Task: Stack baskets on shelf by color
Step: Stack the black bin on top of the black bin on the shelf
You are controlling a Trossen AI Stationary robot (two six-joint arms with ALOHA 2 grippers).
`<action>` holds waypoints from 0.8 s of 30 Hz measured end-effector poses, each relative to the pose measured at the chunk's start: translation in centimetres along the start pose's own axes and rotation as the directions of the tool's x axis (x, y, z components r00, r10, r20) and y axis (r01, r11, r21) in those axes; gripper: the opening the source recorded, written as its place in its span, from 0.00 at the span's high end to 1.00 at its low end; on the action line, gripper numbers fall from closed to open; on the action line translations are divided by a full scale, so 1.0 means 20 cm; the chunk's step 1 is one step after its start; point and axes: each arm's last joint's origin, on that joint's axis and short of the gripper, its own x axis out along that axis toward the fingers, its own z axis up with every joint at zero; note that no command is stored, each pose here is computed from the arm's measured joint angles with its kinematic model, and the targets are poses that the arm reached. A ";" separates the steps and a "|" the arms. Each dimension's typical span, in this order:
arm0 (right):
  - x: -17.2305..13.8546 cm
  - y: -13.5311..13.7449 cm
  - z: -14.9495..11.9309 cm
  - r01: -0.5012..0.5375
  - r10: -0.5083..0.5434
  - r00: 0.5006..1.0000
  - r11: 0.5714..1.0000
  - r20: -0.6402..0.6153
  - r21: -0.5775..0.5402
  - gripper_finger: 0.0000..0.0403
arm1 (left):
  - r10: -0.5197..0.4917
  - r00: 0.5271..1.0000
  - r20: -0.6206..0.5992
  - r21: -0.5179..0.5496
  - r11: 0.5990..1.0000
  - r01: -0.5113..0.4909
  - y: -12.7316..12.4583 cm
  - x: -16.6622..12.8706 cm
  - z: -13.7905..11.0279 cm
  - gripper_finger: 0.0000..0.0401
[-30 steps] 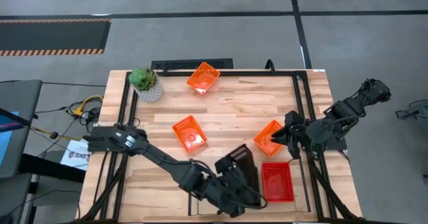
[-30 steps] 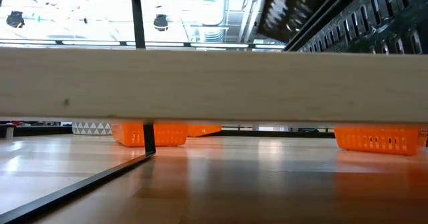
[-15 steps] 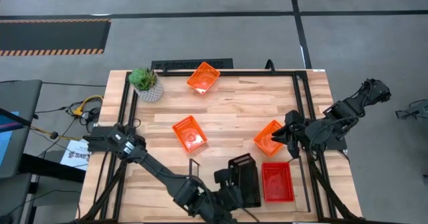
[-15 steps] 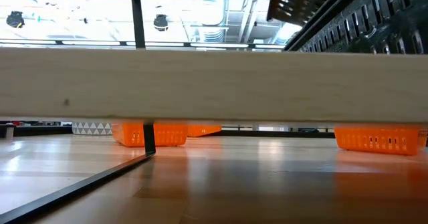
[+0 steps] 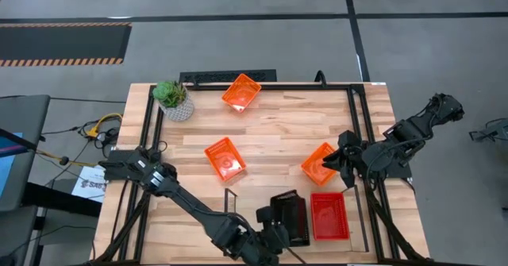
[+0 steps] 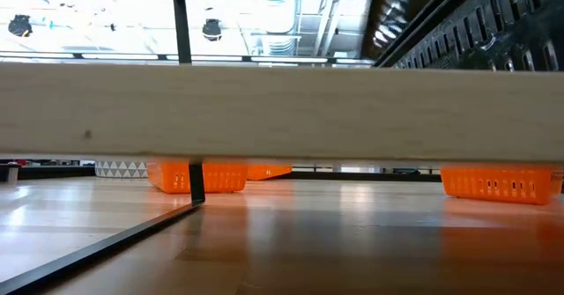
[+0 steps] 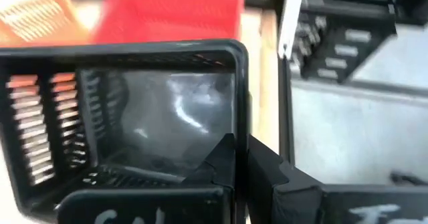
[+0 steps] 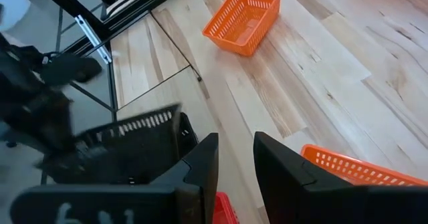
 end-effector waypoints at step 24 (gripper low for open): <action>0.00 0.00 0.00 -0.004 0.004 1.000 1.000 -0.005 0.007 0.71 | 0.012 0.999 -0.030 -0.044 0.999 -0.014 0.05 0.07 0.00 0.85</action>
